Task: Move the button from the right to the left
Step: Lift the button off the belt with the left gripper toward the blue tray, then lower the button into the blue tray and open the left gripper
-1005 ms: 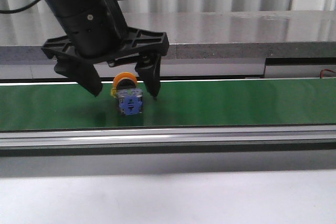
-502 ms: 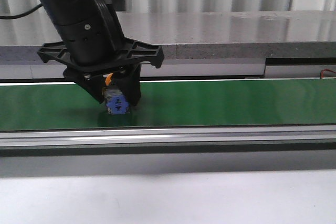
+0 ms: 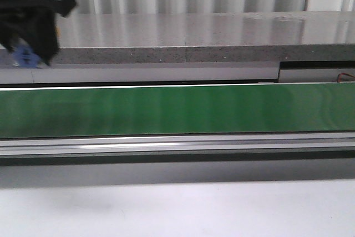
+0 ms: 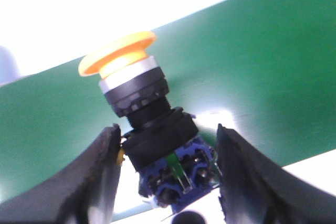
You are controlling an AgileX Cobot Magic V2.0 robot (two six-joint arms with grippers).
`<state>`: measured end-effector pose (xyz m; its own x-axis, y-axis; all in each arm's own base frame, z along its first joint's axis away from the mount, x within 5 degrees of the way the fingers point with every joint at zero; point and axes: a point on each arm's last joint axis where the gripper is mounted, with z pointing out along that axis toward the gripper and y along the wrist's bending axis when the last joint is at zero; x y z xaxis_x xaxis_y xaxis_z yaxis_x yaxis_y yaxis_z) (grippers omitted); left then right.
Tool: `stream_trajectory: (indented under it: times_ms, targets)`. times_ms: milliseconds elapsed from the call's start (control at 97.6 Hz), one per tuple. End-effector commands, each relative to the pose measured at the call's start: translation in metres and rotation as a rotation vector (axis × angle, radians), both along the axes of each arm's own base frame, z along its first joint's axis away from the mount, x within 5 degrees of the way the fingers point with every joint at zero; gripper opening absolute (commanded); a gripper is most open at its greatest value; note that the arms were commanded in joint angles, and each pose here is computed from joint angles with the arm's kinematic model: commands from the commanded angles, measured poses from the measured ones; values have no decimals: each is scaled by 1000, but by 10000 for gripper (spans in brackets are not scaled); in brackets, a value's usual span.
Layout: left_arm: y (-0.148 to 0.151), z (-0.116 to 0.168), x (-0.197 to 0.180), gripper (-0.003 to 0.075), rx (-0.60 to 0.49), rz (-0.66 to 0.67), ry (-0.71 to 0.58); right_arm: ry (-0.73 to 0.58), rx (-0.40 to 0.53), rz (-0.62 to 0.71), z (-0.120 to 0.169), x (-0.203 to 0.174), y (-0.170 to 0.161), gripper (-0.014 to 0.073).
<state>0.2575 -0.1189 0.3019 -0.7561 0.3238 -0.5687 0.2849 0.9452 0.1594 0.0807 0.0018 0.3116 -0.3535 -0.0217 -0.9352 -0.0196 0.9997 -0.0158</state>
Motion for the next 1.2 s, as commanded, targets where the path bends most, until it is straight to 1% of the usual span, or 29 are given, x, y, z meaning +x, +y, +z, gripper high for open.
stream_trajectory:
  times_ms: [0,10,21,31,51,82,144,154,164,174,236,287,379,410,451,564,646,769,861,1015,1189]
  targets:
    - [37,32,-14,-20,2,37,-135,-85,-19,-11,14,1,-1,-67]
    - [37,32,-14,-20,2,37,-135,-85,-19,-11,14,1,-1,-67]
    - [46,33,-14,-20,6,60,-142,-85,-19,-11,14,1,-1,-67]
    - [46,34,-16,-20,5,57,-144,-85,-19,-11,14,1,-1,-67]
    - [58,37,-19,-20,14,84,-158,-85,-19,-11,14,1,-1,-67]
    - [66,39,-22,-20,17,105,-167,-85,-19,-11,14,1,-1,-67]
    - [93,44,-29,-20,37,167,-182,-85,-19,-11,14,1,-1,-67]
    - [93,44,-29,-20,33,168,-179,-85,-19,-11,14,1,-1,-67]
    - [100,45,-30,-20,36,190,-179,-85,-19,-11,14,1,-1,-67]
    - [100,45,-31,-20,37,184,-179,-85,-19,-11,14,1,-1,-67]
    - [121,47,-34,-20,54,224,-170,-85,-19,-11,14,1,-1,-67]
    - [135,47,-35,-20,82,226,-157,-85,-19,-11,14,1,-1,-67]
    - [156,46,-36,-20,57,278,-153,-85,-19,-11,14,1,-1,-67]
    - [162,44,-35,-20,62,274,-151,-85,-19,-11,14,1,-1,-67]
    - [169,43,-33,-20,52,281,-149,-85,-19,-11,14,1,-1,-67]
    - [184,33,-24,-20,68,241,-101,-85,-18,-10,14,1,-1,-67]
    - [196,20,-15,-20,88,236,-61,-85,-18,-10,14,1,-1,-67]
    - [213,2,2,-20,118,232,-35,-85,-18,-10,14,1,-1,-67]
    - [226,-12,16,-20,116,228,12,-85,-18,-10,14,1,-1,-67]
    - [239,-31,38,-20,94,200,63,-85,-18,-10,14,1,-1,-67]
    - [252,-49,54,-20,103,161,107,-85,-18,-10,14,1,-1,-67]
